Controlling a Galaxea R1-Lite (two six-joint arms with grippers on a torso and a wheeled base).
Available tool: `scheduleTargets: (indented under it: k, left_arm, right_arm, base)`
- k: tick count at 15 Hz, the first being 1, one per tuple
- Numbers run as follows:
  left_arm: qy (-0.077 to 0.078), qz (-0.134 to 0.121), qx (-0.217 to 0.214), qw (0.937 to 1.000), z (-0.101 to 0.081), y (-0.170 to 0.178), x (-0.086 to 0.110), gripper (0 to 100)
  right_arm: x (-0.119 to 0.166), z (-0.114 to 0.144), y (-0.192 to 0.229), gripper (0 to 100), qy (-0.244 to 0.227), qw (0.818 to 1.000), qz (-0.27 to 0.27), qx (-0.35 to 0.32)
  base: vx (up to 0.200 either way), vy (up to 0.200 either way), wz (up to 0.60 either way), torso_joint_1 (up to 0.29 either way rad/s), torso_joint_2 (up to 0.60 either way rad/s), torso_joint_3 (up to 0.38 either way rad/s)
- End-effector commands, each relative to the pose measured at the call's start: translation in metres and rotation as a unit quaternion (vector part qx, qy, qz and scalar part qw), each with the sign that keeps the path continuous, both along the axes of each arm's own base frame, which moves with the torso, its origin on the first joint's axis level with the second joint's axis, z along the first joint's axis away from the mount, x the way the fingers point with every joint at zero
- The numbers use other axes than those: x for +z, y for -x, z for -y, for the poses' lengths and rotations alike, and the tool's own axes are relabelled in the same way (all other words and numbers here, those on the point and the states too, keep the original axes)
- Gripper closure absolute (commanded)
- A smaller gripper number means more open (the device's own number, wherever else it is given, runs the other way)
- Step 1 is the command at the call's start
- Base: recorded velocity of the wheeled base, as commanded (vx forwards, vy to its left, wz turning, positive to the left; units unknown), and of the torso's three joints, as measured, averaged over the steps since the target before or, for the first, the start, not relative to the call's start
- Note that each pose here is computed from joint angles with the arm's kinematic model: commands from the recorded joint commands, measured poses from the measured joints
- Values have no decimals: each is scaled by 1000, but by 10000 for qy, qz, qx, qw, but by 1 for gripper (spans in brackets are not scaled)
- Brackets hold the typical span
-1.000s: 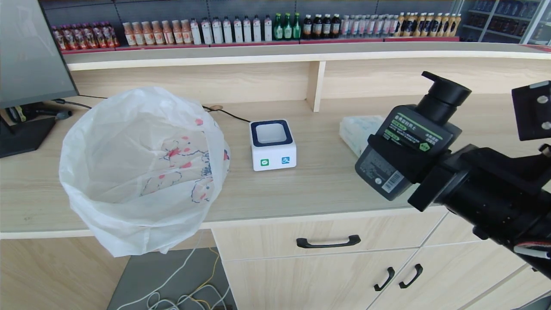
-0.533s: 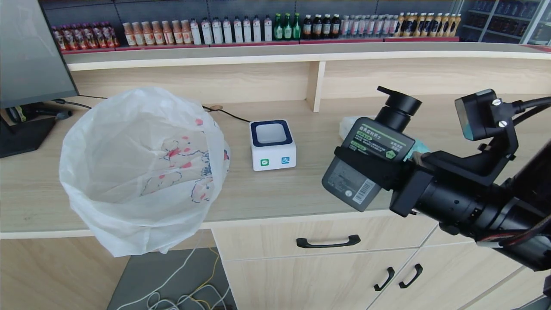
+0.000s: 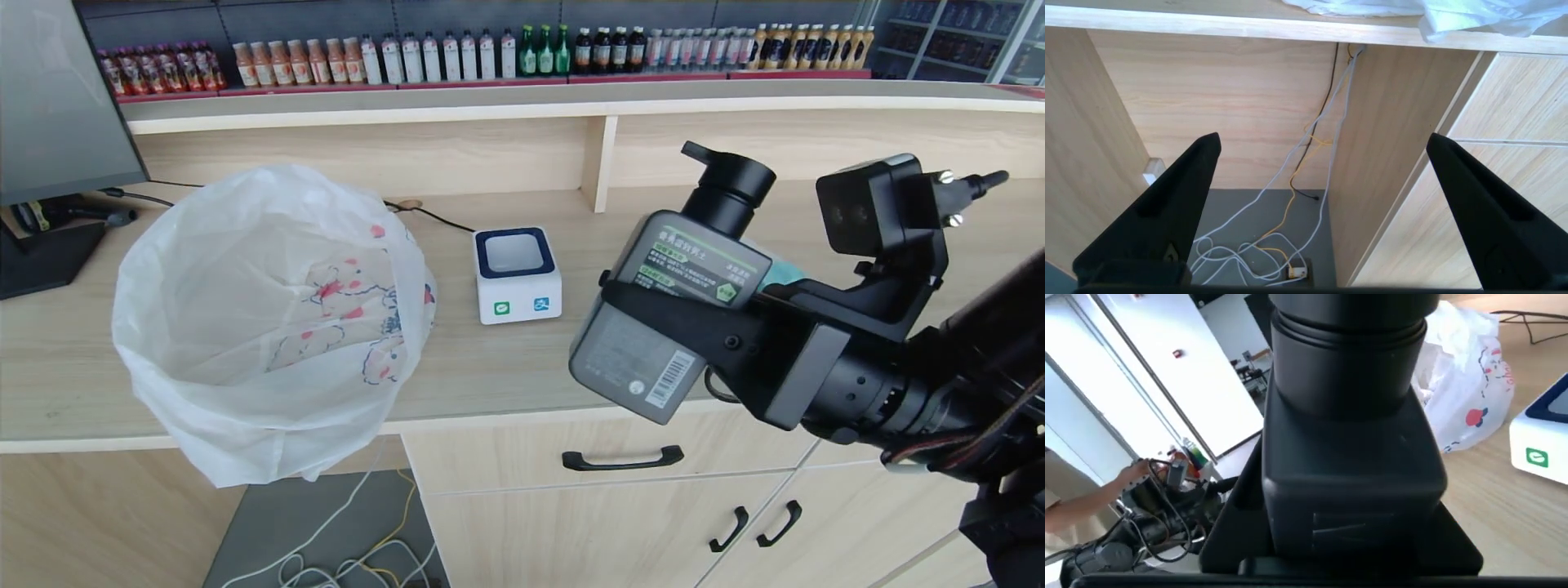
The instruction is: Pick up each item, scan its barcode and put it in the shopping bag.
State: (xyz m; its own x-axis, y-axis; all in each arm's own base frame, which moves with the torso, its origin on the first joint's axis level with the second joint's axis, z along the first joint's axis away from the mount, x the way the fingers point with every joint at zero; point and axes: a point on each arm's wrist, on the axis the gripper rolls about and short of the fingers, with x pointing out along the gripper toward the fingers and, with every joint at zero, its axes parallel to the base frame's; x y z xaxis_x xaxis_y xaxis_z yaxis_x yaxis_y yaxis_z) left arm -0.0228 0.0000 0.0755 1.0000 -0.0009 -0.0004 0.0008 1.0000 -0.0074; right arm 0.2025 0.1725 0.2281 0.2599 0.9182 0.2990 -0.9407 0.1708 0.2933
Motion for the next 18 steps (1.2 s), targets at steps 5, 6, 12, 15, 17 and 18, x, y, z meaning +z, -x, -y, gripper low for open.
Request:
scheduleTargets:
  k: [5,6,12,15,17,18]
  left_arm:
    - [1,2,4,10000,0,0,0,0]
    - [1,2,-3,10000,0,0,0,0]
    - [1,2,-3,10000,0,0,0,0]
    - [1,2,4,10000,0,0,0,0]
    - [1,2,4,10000,0,0,0,0]
    - [1,2,4,10000,0,0,0,0]
  right_arm:
    - [8,2,6,100,-328,9973,126,639]
    - [10,2,6,100,-371,9970,122,667]
    - [21,4,12,100,-455,9917,110,1201]
    - [24,3,12,100,-416,9896,209,1363]
    - [23,0,12,100,-338,9870,257,1548]
    - [23,0,12,100,-334,9869,258,1555]
  base:
    - [0,0,0,0,0,0]
    - [0,0,0,0,0,0]
    - [0,0,0,0,0,0]
    - [0,0,0,0,0,0]
    - [0,0,0,0,0,0]
    - [0,0,0,0,0,0]
